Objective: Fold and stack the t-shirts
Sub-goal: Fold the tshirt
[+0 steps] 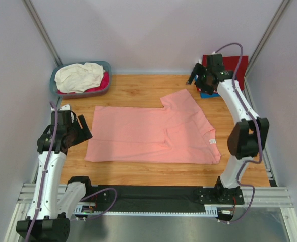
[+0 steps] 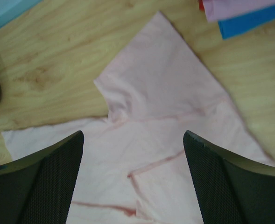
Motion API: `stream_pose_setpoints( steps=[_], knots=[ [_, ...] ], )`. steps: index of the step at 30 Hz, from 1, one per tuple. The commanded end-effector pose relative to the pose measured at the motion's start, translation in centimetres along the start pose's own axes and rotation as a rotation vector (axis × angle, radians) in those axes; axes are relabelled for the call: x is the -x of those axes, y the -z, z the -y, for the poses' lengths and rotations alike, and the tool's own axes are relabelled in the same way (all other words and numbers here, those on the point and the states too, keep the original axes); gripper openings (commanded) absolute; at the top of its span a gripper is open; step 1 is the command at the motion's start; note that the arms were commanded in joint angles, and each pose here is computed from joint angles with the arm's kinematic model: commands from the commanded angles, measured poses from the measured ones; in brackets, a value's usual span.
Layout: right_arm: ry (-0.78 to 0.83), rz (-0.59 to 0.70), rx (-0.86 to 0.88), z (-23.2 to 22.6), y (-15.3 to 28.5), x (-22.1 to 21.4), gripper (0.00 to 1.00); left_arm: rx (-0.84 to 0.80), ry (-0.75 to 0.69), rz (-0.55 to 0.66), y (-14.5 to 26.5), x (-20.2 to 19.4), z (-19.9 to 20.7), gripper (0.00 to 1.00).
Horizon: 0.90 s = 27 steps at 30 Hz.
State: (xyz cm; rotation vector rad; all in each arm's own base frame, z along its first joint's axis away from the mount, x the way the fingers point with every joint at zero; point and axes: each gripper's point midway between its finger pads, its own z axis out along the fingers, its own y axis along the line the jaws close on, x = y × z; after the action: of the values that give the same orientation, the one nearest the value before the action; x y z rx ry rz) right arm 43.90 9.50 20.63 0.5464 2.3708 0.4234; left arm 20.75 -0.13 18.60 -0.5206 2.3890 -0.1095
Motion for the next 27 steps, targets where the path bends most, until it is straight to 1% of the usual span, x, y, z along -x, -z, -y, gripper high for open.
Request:
stream_pose_setpoints(
  steps=[1, 2, 3, 4, 5, 6, 7, 8, 9, 10, 11, 12, 15, 16, 21, 25, 27],
  knots=[
    [0.136, 0.076, -0.085, -1.1, -2.9, 5.1, 0.88, -0.025, -0.027, 0.065, 0.3, 1.1, 0.3, 0.76],
    [0.152, 0.045, -0.149, 0.0, -6.4, 4.7, 0.88, -0.027, -0.028, 0.064, 0.3, 1.1, 0.3, 0.76],
    [0.176, 0.048, -0.164, -0.2, -7.8, 4.9, 0.87, -0.034, -0.032, 0.063, 0.4, 1.1, 0.4, 0.76],
    [0.201, 0.1, -0.151, -1.4, -8.1, 6.8, 0.87, -0.037, -0.03, 0.072, 0.3, 1.2, 0.5, 0.76],
    [0.223, 0.078, -0.182, -0.8, -11.2, 6.0, 0.87, -0.038, -0.027, 0.071, 0.3, 1.2, 0.5, 0.76],
    [0.232, 0.092, -0.188, -1.0, -12.1, 6.4, 0.87, -0.035, -0.028, 0.071, 0.3, 1.2, 0.4, 0.76],
    [0.241, 0.129, -0.181, -1.8, -12.3, 7.6, 0.87, -0.033, -0.027, 0.072, 0.3, 1.2, 0.4, 0.75],
    [0.248, 0.133, -0.187, -1.8, -13.4, 7.8, 0.87, -0.03, -0.026, 0.073, 0.4, 1.2, 0.4, 0.75],
    [0.26, 0.118, -0.196, -1.4, -15.6, 7.1, 0.87, -0.022, -0.021, 0.074, 0.4, 1.2, 0.2, 0.74],
    [0.274, 0.125, -0.204, -1.4, -16.4, 7.1, 0.87, -0.019, -0.019, 0.075, 0.4, 1.1, 0.1, 0.74],
    [0.279, 0.161, -0.202, -2.0, -16.5, 8.1, 0.87, -0.008, -0.015, 0.083, 0.5, 1.3, -0.1, 0.73],
    [0.288, 0.158, -0.203, -1.8, -18.2, 7.6, 0.86, -0.009, -0.01, 0.095, 0.8, 1.3, -0.1, 0.73],
    [0.295, 0.199, -0.192, -2.5, -19.6, 8.1, 0.86, -0.007, -0.002, 0.118, 1.1, 1.5, -0.2, 0.73],
    [0.296, 0.187, -0.203, -1.9, -20.8, 7.5, 0.86, -0.008, -0.003, 0.121, 1.1, 1.4, -0.2, 0.72],
    [0.282, 0.18, -0.249, -1.0, -23.1, 6.3, 0.86, 0.011, 0.0, 0.097, 0.7, 1.3, -0.4, 0.71],
    [0.259, 0.157, -0.26, -0.3, -24.8, 5.0, 0.79, 0.016, 0.003, 0.091, 0.6, 1.2, -0.5, 0.71],
    [0.249, 0.124, -0.253, 0.0, -25.4, 4.0, 0.76, 0.022, 0.003, 0.087, 0.5, 1.2, -0.6, 0.7]
  ],
)
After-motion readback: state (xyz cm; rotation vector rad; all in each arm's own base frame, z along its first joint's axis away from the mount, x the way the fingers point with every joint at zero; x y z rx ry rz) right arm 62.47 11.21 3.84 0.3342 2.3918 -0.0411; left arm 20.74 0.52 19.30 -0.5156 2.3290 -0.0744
